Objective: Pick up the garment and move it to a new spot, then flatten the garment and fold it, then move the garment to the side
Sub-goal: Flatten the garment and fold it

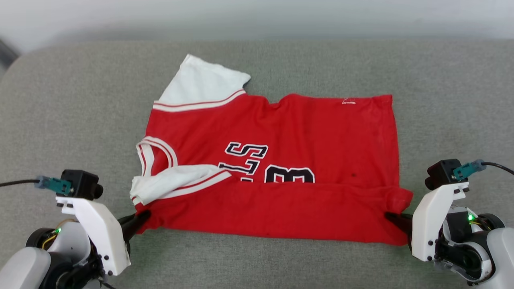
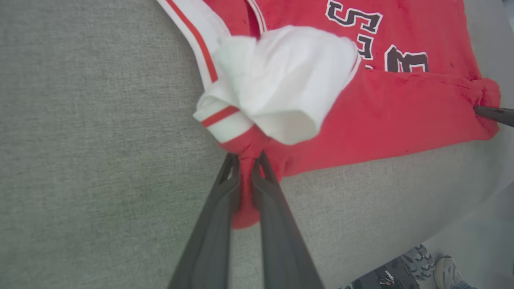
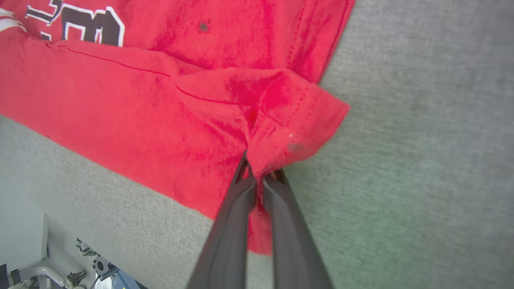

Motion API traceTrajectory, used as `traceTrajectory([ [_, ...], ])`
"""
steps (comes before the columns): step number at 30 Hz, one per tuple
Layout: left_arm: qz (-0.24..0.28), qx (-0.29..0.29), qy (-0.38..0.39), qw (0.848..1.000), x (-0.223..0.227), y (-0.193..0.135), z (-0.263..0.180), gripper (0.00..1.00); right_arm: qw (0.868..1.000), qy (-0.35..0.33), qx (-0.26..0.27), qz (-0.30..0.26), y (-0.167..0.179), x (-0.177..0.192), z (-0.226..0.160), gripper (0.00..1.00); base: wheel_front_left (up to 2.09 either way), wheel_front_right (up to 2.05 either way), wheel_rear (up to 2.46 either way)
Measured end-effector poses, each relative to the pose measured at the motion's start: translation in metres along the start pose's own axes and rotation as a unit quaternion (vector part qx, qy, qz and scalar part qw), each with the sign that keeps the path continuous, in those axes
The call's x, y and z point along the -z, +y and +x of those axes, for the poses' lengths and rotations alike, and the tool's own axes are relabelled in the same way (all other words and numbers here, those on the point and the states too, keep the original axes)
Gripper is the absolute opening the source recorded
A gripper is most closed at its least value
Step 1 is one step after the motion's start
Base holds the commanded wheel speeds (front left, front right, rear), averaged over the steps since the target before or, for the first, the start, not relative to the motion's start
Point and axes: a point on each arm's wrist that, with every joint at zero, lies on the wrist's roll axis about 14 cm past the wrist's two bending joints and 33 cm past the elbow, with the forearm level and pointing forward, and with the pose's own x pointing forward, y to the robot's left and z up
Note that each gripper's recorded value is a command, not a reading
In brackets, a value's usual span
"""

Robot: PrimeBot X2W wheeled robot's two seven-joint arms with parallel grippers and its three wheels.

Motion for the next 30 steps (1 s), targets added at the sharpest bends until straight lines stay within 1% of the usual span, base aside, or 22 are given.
traceTrajectory([
  [4, 0.006, 0.003, -0.015, 1.0, 0.001, -0.008, -0.014, 0.0, 0.999, -0.029, -0.003, -0.024, 0.007, -0.01, -0.019, 0.0, 0.0, 0.0, 0.0],
  [7, 0.008, 0.002, -0.019, 1.0, 0.008, -0.013, -0.026, 0.0, 0.999, -0.039, -0.005, -0.038, 0.013, -0.007, -0.035, 0.0, 0.0, 0.0, 0.0],
  [10, 0.004, -0.002, -0.017, 1.0, 0.02, -0.016, -0.038, 0.0, 0.998, -0.043, -0.001, -0.045, 0.015, 0.002, -0.052, 0.0, 0.0, 0.0, 0.0],
  [13, -0.008, -0.004, 0.006, 1.0, 0.045, -0.018, -0.047, 0.0, 0.999, -0.037, 0.0, -0.038, 0.016, 0.018, -0.064, 0.0, 0.0, 0.0, 0.0],
  [15, -0.013, 0.0, 0.01, 1.0, 0.054, -0.021, -0.048, 0.0, 0.999, -0.034, 0.008, -0.034, 0.012, 0.026, -0.068, 0.0, 0.0, 0.0, 0.0],
  [16, -0.016, 0.001, 0.008, 1.0, 0.055, -0.022, -0.046, 0.34, 0.999, -0.034, 0.01, -0.03, 0.011, 0.03, -0.068, 0.22, 0.0, 0.0, 0.0],
  [17, -0.022, 0.003, 0.008, 1.0, 0.057, -0.024, -0.044, 0.99, 0.999, -0.031, 0.009, -0.023, 0.012, 0.034, -0.066, 1.0, 0.0, 0.0, 0.0],
  [20, -0.038, 0.005, 0.005, 0.999, 0.06, -0.023, -0.035, 1.0, 1.0, -0.024, -0.002, -0.002, 0.016, 0.045, -0.057, 1.0, 0.0, 0.0, 0.0],
  [22, -0.04, -0.001, -0.002, 0.999, 0.058, -0.02, -0.031, 1.0, 0.999, -0.036, -0.001, -0.002, 0.016, 0.043, -0.056, 1.0, 0.0, 0.0, 0.0],
  [26, -0.031, -0.008, -0.045, 0.998, 0.037, -0.017, -0.028, 1.0, 0.993, -0.112, 0.02, -0.021, 0.013, 0.021, -0.064, 1.0, 0.0, 0.0, 0.0],
  [28, -0.024, -0.009, -0.071, 0.997, 0.022, -0.017, -0.028, 1.0, 0.988, -0.148, 0.028, -0.026, 0.011, 0.011, -0.068, 1.0, 0.0, 0.0, 0.0],
  [30, -0.011, -0.013, -0.103, 0.995, 0.004, -0.019, -0.029, 1.0, 0.98, -0.19, 0.041, -0.036, 0.008, 0.0, -0.075, 1.0, 0.0, 0.0, 0.0],
])
